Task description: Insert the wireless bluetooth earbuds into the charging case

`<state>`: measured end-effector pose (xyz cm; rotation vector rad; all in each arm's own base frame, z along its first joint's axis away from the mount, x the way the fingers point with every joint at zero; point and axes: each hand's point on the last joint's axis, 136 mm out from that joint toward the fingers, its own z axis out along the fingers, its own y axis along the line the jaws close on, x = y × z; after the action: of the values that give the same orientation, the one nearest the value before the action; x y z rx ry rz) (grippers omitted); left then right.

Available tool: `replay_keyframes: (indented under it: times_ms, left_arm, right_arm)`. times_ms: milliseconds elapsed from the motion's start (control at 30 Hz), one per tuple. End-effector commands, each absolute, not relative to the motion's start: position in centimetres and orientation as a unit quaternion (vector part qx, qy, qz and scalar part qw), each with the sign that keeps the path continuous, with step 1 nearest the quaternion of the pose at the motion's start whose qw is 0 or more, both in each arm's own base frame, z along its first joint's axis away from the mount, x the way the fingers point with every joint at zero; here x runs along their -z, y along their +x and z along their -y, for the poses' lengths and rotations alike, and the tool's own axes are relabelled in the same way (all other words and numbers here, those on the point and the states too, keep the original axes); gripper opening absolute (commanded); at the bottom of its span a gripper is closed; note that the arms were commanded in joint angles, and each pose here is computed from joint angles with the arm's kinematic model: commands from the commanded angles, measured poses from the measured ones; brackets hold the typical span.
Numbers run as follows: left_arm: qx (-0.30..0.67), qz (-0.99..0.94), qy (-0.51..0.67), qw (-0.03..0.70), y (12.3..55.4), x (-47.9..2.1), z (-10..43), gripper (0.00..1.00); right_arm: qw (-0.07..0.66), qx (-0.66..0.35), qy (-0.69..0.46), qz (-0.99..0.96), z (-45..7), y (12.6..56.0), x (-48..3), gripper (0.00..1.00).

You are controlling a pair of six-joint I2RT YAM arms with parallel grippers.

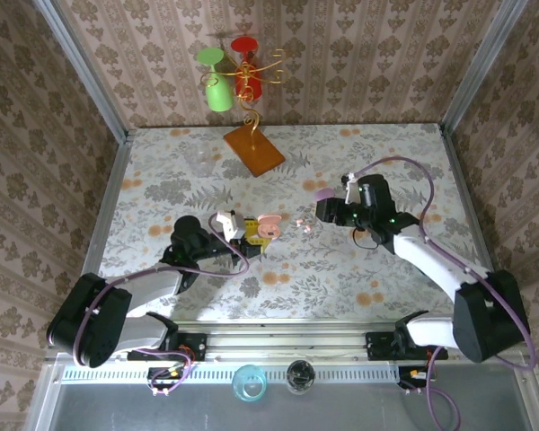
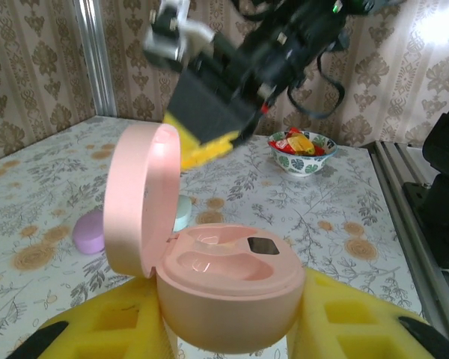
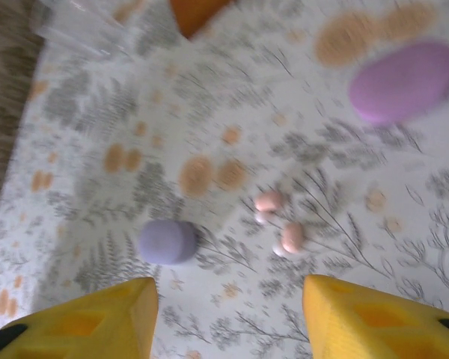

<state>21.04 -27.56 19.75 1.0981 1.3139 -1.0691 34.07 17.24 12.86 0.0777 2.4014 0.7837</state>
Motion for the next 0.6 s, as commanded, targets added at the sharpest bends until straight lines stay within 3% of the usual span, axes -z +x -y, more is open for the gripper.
replay_keyframes:
  times_ms: [0, 100, 233, 567]
  left_arm:
    - [0.452, -0.538, 0.455, 0.547, 21.1, -20.9, 27.3, 0.33]
    - [0.456, -0.536, 0.456, 0.545, 21.0, -20.9, 27.4, 0.33]
    - [0.457, -0.537, 0.457, 0.543, 20.9, -20.8, 27.4, 0.33]
    - [0.459, -0.539, 0.458, 0.537, 20.8, -20.7, 27.5, 0.32]
  right_arm:
    - [0.261, -0.279, 0.077, -0.921, -17.1, 34.6, -10.6, 0.50]
    - [0.236, -0.283, 0.071, -0.927, -18.0, 35.3, -8.9, 0.41]
    - [0.219, -0.282, 0.066, -0.932, -18.7, 36.2, -7.2, 0.37]
    - [0.186, -0.303, 0.057, -0.933, -20.3, 37.7, -5.1, 0.35]
